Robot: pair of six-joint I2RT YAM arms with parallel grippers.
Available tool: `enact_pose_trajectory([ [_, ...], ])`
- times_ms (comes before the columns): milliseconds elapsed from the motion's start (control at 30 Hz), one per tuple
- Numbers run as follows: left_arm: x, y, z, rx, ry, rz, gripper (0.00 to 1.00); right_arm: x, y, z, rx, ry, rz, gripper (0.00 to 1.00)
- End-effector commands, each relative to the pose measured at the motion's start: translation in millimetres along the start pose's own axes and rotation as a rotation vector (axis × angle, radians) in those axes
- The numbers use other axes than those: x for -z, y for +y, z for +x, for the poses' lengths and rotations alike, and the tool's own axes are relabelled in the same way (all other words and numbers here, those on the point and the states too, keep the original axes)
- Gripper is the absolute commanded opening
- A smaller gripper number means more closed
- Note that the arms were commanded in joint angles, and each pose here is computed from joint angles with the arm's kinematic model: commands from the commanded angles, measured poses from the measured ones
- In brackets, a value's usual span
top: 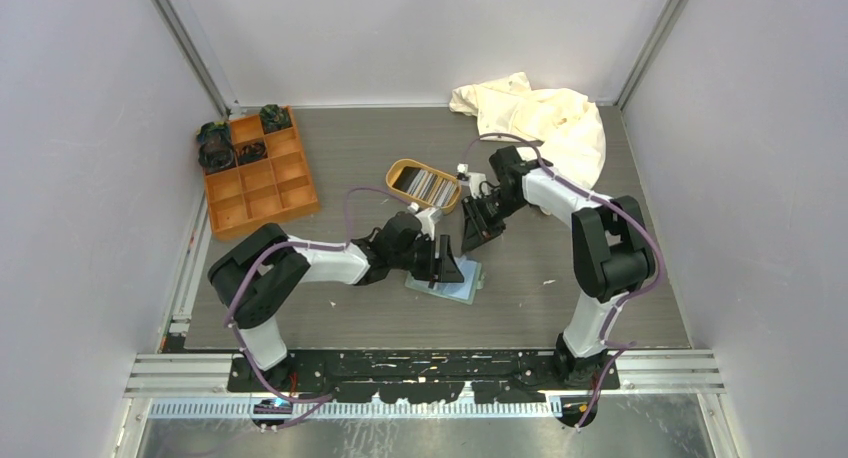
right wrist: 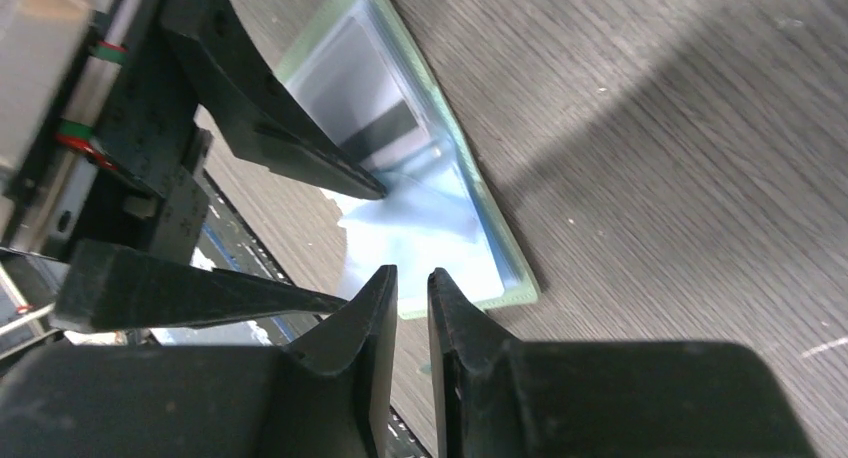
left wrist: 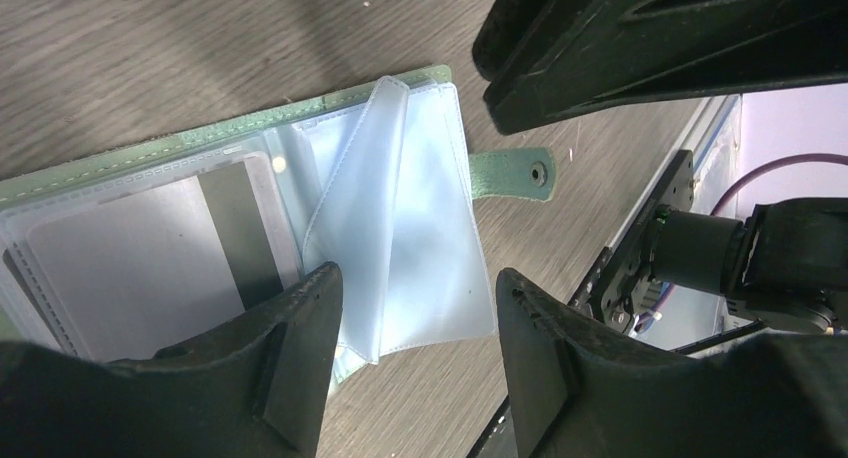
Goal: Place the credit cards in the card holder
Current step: Open the card holder at the center of the board.
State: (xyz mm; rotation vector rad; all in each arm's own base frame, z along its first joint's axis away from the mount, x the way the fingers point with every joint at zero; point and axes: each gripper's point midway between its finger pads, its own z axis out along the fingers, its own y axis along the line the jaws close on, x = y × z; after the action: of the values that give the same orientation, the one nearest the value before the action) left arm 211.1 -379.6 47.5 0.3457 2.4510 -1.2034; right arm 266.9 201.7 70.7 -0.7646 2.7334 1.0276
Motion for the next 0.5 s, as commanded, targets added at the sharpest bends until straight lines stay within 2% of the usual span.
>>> enact_pose_trajectory([
  [0, -3, -23, -10, -0.041, -0.025, 0.075, 0.59, -4, 19, -11, -0.029, -0.038, -0.106, 0.24],
  [133, -3, -29, -9, -0.049, -0.027, 0.088, 0.59, -17, 13, -6, -0.068, -0.002, -0.102, 0.24],
  [467, 10, -43, -20, -0.065, -0.078, 0.120, 0.60, -36, -10, 17, -0.030, 0.145, 0.032, 0.23],
])
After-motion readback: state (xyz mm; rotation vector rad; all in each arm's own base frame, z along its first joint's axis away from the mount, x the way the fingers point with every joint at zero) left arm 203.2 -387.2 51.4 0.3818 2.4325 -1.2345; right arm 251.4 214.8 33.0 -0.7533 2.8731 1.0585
